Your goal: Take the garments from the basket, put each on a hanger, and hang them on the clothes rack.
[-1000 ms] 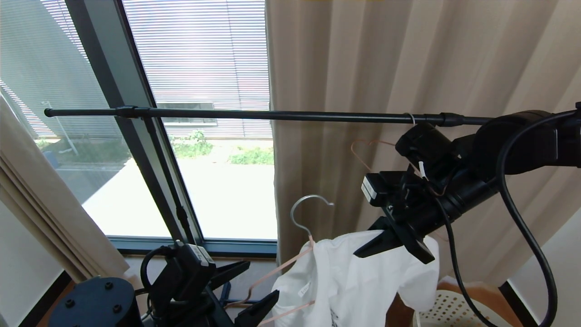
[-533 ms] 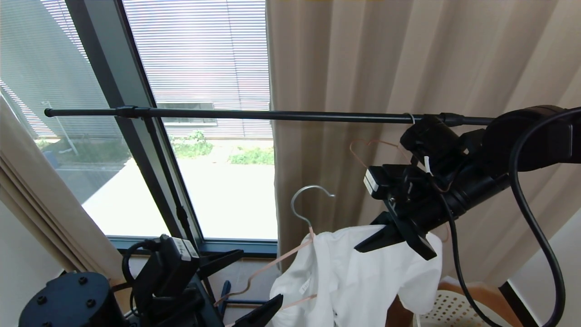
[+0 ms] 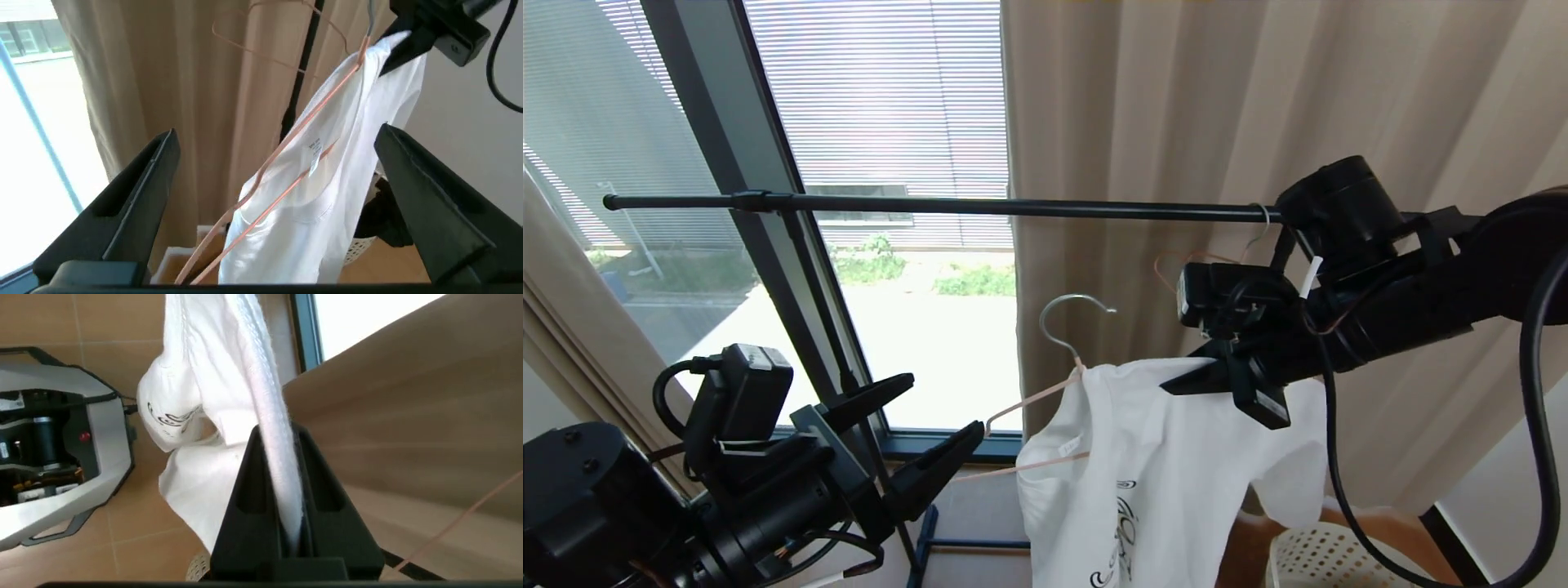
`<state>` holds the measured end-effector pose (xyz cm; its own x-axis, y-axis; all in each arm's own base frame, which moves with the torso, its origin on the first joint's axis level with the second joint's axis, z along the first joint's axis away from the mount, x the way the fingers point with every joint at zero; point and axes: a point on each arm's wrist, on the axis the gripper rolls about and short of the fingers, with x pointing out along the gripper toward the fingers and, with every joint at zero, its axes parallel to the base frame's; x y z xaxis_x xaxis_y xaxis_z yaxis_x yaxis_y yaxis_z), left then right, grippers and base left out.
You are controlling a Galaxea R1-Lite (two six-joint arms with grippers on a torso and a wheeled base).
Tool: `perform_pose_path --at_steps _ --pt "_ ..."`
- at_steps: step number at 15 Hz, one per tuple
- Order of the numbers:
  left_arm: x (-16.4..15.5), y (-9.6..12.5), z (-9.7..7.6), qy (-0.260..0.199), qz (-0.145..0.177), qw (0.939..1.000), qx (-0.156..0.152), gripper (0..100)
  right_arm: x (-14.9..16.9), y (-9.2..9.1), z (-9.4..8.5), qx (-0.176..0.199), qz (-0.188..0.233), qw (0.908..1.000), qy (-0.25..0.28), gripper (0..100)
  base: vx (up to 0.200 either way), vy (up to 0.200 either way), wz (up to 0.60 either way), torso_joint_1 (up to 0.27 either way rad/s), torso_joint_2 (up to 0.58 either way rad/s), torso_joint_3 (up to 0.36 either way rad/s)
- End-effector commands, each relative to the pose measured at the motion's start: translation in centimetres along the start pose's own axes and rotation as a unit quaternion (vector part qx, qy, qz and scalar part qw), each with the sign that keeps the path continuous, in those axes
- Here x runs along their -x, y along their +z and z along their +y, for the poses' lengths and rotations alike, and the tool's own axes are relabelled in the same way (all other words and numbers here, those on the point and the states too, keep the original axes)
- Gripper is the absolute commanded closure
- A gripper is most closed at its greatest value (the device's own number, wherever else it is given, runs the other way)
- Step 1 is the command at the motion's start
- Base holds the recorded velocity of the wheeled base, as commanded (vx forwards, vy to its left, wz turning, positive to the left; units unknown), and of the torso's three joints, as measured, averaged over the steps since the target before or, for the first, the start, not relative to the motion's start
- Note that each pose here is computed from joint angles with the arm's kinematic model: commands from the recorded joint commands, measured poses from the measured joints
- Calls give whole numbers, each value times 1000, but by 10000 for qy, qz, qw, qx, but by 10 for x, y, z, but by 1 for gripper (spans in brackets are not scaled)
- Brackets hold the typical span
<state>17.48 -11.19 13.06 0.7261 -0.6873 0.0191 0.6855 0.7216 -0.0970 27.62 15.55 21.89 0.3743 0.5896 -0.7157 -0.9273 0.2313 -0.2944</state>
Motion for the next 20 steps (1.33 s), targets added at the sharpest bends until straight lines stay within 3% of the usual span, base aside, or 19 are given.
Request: perform_pose_path --at_steps 1,5,11,15,20 --pt "-3 2 1 48 242 9997 52 0 8 -1 16 205 -228 9985 -445 100 0 0 0 0 0 0" --pt "-7 -12 -2 8 835 9964 159 0 -5 -10 41 100 -420 9873 -1532 100 0 0 0 0 0 0" --pt "-18 -35 -1 120 1348 9905 224 0 -24 -39 66 -164 -804 9789 -1871 100 0 0 0 0 0 0" --pt "-31 -62 4 365 1840 9819 266 0 -22 -36 63 -259 -963 9712 -2162 100 0 0 0 0 0 0" --pt "-35 -62 4 404 1773 9823 454 0 -18 -32 60 -643 -1143 9649 -2275 100 0 0 0 0 0 0"
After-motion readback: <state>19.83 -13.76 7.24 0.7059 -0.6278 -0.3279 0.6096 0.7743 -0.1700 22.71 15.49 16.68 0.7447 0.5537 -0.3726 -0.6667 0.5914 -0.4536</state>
